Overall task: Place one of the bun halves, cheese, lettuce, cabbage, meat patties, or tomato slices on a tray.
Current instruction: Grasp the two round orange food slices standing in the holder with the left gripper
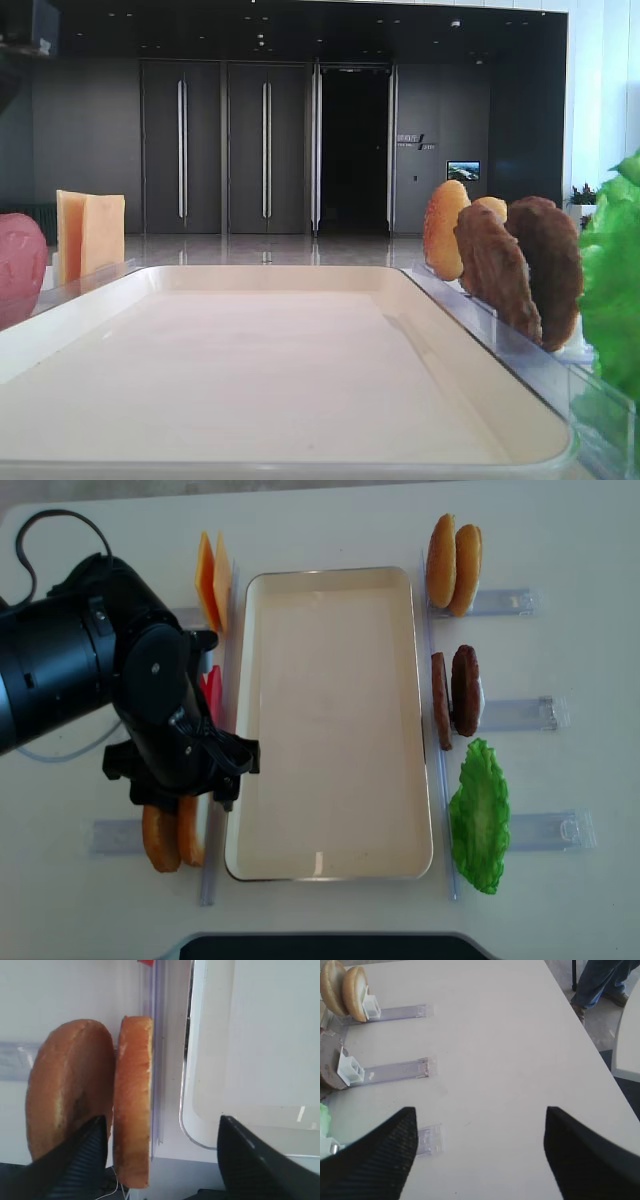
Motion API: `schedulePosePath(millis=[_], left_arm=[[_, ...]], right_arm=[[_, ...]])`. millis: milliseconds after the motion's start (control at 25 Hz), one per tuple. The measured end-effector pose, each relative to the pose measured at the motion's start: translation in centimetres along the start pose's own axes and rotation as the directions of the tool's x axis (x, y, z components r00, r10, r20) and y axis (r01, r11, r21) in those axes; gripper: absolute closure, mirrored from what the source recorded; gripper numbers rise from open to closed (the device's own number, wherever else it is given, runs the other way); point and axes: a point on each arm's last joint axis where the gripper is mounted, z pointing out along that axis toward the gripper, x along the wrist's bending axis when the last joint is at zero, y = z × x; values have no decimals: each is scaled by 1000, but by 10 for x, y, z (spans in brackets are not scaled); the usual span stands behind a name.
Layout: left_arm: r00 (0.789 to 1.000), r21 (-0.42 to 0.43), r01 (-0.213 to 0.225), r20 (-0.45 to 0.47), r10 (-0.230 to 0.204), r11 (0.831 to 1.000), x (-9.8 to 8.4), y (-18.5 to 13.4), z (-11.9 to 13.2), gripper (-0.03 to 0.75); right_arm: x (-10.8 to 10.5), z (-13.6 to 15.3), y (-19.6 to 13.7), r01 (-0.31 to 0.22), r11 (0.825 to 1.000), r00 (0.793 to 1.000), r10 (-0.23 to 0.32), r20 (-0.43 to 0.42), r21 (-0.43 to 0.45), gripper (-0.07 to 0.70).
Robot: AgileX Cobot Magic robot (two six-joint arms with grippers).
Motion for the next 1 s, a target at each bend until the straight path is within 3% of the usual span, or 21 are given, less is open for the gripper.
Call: schedulePosePath(millis=[360, 680, 840, 1000], left_arm=[[1000, 19, -1, -18, 1, 1000, 0, 0, 3, 217], [999, 30, -5, -40, 6, 1000, 2, -1, 3, 288], [999, 39, -12, -50, 14, 999, 3, -2, 3, 360], [995, 54, -31, -93, 36, 998, 7, -3, 2, 482]], right_arm=[[0, 0, 0, 0, 1000, 1000, 0, 0, 0, 101], [0, 0, 0, 0, 1000, 1000, 0, 0, 0, 101], [0, 0, 0, 0, 1000, 1000, 0, 0, 0, 101], [0, 0, 0, 0, 1000, 1000, 0, 0, 0, 101]])
